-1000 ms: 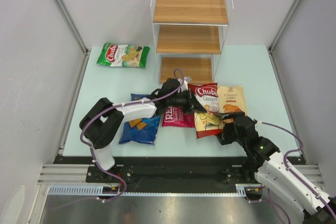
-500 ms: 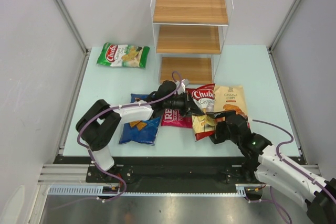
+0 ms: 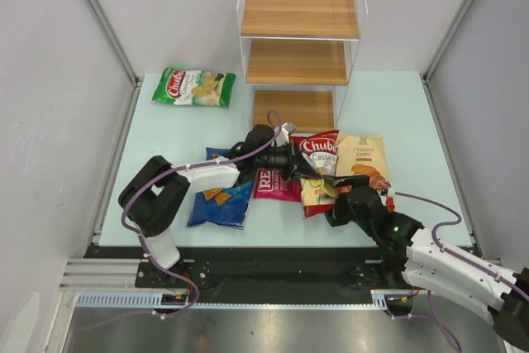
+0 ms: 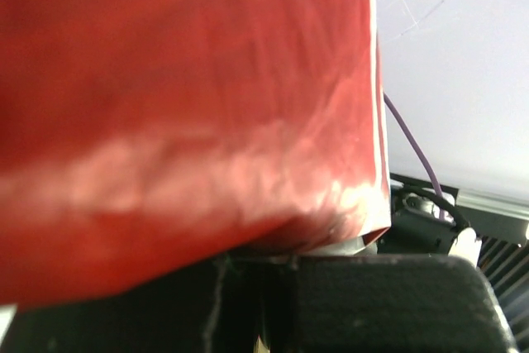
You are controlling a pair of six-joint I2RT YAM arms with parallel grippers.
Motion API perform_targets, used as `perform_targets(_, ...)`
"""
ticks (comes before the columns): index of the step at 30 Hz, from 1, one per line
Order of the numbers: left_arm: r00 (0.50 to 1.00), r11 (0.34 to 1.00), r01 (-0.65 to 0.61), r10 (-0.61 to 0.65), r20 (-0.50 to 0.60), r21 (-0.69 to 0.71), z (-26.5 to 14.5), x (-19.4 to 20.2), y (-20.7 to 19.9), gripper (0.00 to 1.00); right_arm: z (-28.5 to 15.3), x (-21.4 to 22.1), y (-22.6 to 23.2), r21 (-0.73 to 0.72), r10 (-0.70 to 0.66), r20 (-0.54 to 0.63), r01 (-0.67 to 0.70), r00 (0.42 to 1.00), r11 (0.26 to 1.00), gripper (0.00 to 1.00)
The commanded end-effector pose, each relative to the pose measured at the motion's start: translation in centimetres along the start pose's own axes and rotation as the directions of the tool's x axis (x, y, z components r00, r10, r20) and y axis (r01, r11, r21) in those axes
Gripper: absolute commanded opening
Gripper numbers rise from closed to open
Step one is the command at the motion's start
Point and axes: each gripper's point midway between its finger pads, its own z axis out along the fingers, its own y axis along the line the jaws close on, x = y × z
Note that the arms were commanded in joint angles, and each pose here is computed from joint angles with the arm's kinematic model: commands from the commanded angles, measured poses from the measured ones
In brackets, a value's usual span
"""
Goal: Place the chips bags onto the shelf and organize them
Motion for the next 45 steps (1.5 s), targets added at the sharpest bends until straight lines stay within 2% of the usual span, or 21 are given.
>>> perform_targets(1, 0.993, 0.995, -0.064, 0.057, 0.099, 0.076, 0.4, -2.2, -3.7, 0.0, -1.3, 4.1, 3.9, -0.052, 0.181, -0.149, -0.191, 0.972, 0.98, 0.94)
perform_targets(9, 0.978, 0.992, -0.126, 0.122, 0.167, 0.014, 0.2, -3.6, -3.5, 0.0, -2.0, 5.4, 4.5, -0.033, 0.232, -0.174, -0.241, 0.957, 0.97, 0.94)
perform_targets(16, 0.972, 0.991, -0.131, 0.13, 0.197, -0.009, 0.1, -4.6, -2.7, 0.0, -3.3, 6.6, 4.5, 0.015, 0.261, -0.209, -0.264, 0.942, 0.964, 0.94)
perform_targets(25, 0.943, 0.983, -0.18, 0.181, 0.279, -0.029, -0.4, -6.4, -3.7, 0.0, -4.3, 8.1, 4.4, 0.07, 0.334, -0.251, -0.327, 0.909, 0.943, 0.94)
perform_targets(35, 0.953, 0.986, -0.165, 0.16, 0.257, -0.004, -0.5, -5.8, -3.9, 0.0, -4.2, 4.2, 3.2, 0.033, 0.289, -0.089, -0.288, 0.953, 0.957, 0.94)
perform_targets(45, 0.963, 0.99, -0.134, 0.122, 0.239, 0.037, -0.7, -5.2, -4.7, 0.0, -3.4, 2.5, 3.3, -0.019, 0.317, -0.039, -0.318, 0.948, 0.948, 0.94)
